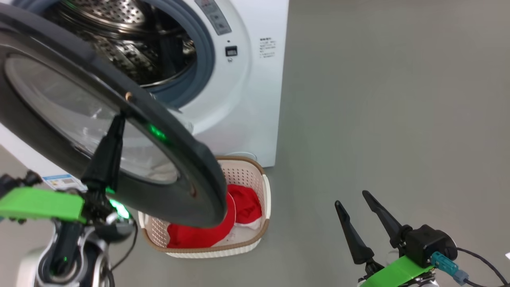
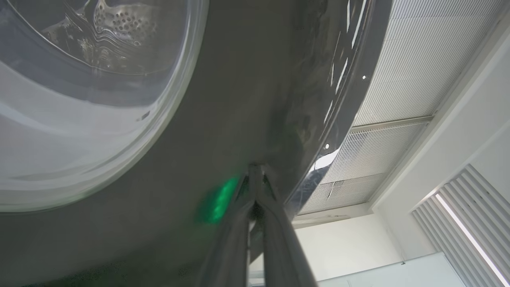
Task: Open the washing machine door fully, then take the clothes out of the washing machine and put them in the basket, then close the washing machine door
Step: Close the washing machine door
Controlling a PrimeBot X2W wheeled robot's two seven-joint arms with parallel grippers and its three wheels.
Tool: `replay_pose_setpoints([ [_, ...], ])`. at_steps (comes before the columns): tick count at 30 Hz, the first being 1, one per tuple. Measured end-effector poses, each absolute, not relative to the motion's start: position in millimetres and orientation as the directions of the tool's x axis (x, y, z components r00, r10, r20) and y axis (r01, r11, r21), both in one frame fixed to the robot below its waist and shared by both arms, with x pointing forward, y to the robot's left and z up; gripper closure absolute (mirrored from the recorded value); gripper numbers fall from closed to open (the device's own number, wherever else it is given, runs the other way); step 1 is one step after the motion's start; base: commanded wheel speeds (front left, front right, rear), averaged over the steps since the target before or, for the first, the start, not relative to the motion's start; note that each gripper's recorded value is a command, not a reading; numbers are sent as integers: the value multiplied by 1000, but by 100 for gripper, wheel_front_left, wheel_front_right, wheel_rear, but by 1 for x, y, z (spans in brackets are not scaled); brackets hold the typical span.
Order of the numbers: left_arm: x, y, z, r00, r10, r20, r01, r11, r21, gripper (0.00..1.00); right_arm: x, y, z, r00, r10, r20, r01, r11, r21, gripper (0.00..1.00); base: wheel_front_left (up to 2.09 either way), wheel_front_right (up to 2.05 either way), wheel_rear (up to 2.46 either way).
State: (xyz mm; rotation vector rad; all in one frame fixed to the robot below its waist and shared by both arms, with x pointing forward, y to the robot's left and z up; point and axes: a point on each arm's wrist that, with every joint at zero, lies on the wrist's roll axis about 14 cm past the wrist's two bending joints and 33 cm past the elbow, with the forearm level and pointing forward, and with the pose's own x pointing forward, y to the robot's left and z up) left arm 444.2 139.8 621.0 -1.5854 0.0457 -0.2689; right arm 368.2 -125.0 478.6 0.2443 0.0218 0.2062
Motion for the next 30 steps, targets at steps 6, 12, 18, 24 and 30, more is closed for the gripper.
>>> replay_pose_setpoints([
  [6, 476, 133, 620, 972, -182, 148, 140, -58, -988, 100, 378, -130, 477, 982, 190, -1, -185, 953, 240, 0, 0, 0, 0],
  [12, 504, 124, 621, 973, -169, 156, 146, -73, -987, 100, 379, -136, 466, 985, 172, -32, -160, 957, 242, 0, 0, 0, 0],
  [18, 527, 113, 617, 973, -174, 148, 139, -67, -988, 100, 387, -142, 467, 987, 160, -29, -150, 961, 232, 0, 0, 0, 0],
  [24, 546, 104, 611, 972, -183, 148, 142, -46, -989, 100, 388, -149, 460, 988, 145, -49, -130, 966, 224, 0, 0, 0, 0],
  [30, 558, 98, 613, 969, -186, 160, 154, -43, -987, 100, 387, -153, 457, 988, 140, -61, -124, 969, 212, 0, 0, 0, 0],
])
